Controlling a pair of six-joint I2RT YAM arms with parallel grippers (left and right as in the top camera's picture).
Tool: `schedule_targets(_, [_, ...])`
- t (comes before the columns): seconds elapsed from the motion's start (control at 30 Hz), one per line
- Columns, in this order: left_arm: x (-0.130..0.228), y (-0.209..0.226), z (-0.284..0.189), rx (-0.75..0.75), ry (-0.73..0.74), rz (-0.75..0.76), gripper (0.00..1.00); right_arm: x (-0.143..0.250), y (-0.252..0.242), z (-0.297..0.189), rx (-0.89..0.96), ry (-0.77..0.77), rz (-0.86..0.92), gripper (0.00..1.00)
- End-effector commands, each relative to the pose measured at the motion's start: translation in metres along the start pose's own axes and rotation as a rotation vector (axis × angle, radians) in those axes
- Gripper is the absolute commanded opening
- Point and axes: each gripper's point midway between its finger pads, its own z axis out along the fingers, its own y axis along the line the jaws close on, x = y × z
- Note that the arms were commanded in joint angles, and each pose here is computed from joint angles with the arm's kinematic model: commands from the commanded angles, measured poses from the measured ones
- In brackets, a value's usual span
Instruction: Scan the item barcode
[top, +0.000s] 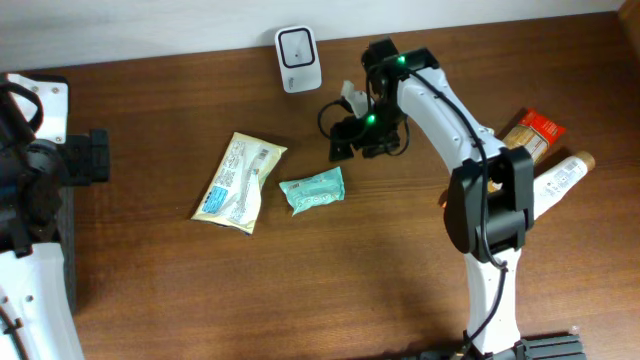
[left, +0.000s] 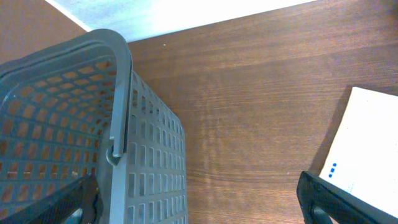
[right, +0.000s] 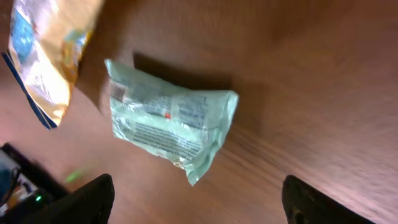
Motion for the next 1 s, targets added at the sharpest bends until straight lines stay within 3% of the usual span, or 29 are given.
schedule_targets(0.0, [-0.003,0.002,-0.004,-0.002,-0.014,0.007,0.99,0.015,0.014,0.037,-0.140,0.076,0.035,0.87])
schedule_targets(0.23, [-0.003,0.002,-0.004,-0.002,-0.014,0.007,0.99,0.025,0.021,0.076,-0.193,0.088,0.095,0.86])
schedule_targets(0.37, [-0.003,0.002,-0.004,-0.002,-0.014,0.007,0.99,0.023,0.030,0.089,-0.199,0.078,0.111,0.80])
schedule_targets(0.47, [-0.003,0.002,-0.004,-0.002,-0.014,0.007,0.99,0.018,0.041,0.096,-0.199,0.062,0.109,0.71])
schedule_targets(0.6, [-0.003,0.002,-0.004,-0.002,-0.014,0.007,0.99,0.014,0.046,0.100,-0.189,0.047,0.096,0.35])
schedule_targets(0.77, [-0.003,0.002,-0.004,-0.002,-0.014,0.007,0.99,0.011,0.048,0.099,-0.206,0.036,0.071,0.09])
schedule_targets(0.83, [-0.003,0.002,-0.004,-0.002,-0.014,0.007,0.99,0.010,0.056,0.095,-0.271,0.026,0.024,0.04])
schedule_targets(0.97, [-0.003,0.002,-0.004,-0.002,-0.014,0.007,0.99,0.005,0.068,0.070,-0.418,-0.011,-0.025,0.04])
